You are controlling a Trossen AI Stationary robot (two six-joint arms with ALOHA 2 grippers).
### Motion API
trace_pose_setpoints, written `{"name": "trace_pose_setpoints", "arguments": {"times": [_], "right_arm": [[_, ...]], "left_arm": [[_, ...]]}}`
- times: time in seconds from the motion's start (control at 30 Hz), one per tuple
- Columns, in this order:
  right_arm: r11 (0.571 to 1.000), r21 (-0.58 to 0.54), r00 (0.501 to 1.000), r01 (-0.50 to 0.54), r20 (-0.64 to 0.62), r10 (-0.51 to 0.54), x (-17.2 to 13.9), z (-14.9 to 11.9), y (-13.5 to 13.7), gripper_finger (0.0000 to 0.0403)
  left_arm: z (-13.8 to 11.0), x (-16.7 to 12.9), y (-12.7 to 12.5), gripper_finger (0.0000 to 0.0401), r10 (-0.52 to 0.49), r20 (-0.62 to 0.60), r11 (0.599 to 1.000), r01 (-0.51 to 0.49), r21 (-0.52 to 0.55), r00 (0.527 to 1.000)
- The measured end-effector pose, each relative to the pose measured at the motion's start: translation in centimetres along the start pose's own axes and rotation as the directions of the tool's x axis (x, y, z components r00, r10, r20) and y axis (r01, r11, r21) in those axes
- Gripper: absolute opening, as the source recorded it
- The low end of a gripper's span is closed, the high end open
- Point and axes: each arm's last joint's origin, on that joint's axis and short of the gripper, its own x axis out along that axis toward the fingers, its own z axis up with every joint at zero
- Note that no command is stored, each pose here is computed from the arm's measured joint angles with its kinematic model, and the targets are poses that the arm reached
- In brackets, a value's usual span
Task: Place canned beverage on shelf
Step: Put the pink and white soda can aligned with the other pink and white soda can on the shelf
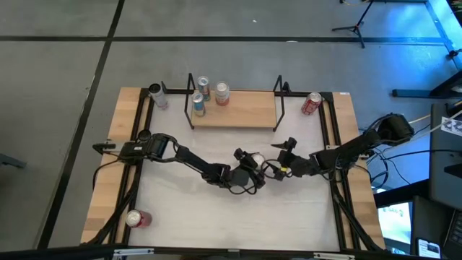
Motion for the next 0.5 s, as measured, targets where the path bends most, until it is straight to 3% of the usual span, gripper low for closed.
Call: {"name": "trace_pose_setpoints", "arguments": {"times": [0.27,0.5], "right_arm": [[0.998,-0.037,0.998,0.057,-0.038,-0.059,0.0,-0.5,-0.3,0.0367],[0.998,-0.017,0.998,0.056,-0.041,-0.056,0.0,-0.6,-0.3,0.0367]], "left_arm": [[-0.5,-1.1,-0.8,0.0315,0.021,-0.008,0.999,-0.021,0.032,1.0],[-0.7,-1.9,-1.4,0.0264,0.023,0.001,0.998,-0.023,0.058,1.0]]}}
